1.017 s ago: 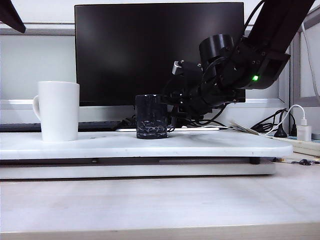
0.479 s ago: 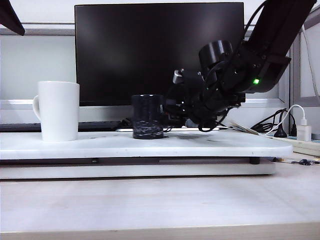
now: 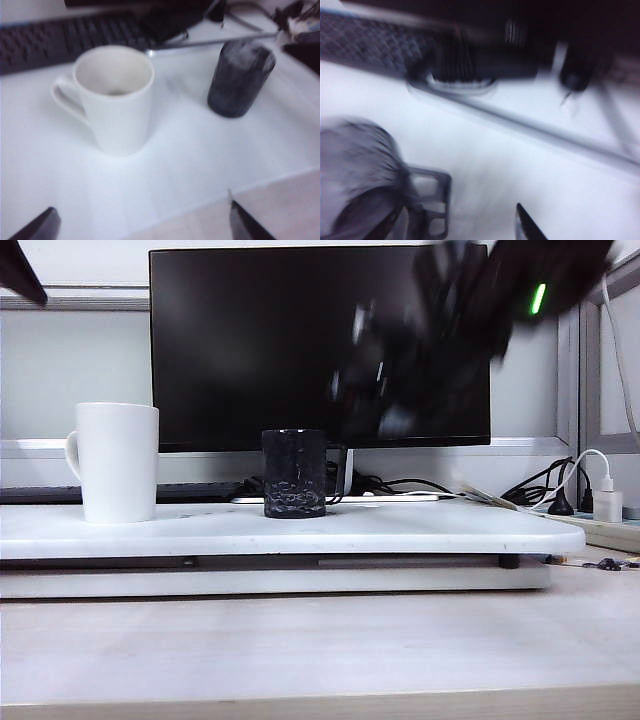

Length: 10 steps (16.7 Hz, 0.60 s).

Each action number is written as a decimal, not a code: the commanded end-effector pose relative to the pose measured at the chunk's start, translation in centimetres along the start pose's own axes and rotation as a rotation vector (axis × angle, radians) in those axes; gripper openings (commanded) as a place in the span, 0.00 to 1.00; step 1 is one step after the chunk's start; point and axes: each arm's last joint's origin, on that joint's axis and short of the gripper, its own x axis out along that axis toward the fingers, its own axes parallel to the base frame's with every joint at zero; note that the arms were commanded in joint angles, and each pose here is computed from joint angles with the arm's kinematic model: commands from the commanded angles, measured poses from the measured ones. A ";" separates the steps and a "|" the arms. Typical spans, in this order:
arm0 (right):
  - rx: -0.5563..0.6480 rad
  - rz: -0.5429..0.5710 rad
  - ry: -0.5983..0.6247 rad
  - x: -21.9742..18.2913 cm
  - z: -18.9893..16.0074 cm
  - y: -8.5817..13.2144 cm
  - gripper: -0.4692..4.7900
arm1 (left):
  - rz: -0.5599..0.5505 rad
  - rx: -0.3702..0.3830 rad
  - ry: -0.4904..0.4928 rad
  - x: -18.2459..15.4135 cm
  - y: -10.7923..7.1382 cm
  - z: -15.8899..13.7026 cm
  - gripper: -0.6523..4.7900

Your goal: Carefully pick up the black cup and pour some water from the black cup into the white cup.

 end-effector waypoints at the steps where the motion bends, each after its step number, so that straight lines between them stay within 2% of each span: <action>1: -0.040 0.004 0.003 -4.7 3.8 0.1 0.61 | 0.004 0.037 -0.188 -2.5 -0.4 1.7 1.00; 2: -0.040 0.003 -0.022 -7.1 5.4 0.1 0.61 | 0.004 0.045 -0.235 -3.8 -0.7 2.0 1.00; 3: -0.049 -0.003 -0.099 -11.9 8.3 0.2 0.61 | 0.011 0.058 -0.304 -6.3 -1.1 2.0 1.00; 4: -0.068 -0.011 -0.153 -14.8 9.7 0.2 0.61 | 0.018 0.066 -0.353 -8.3 -1.4 1.6 1.00; 7: -0.078 -0.059 -0.182 -24.5 11.0 0.3 0.60 | 0.016 0.090 -0.496 -13.7 -2.3 -0.7 1.00; 8: -0.090 -0.092 -0.221 -30.8 10.4 0.4 0.60 | 0.014 0.110 -0.614 -16.8 -2.9 -2.5 1.00; 10: -0.082 -0.103 -0.303 -36.2 8.5 0.5 0.60 | -0.006 0.081 -0.534 -17.6 -3.1 -2.3 1.00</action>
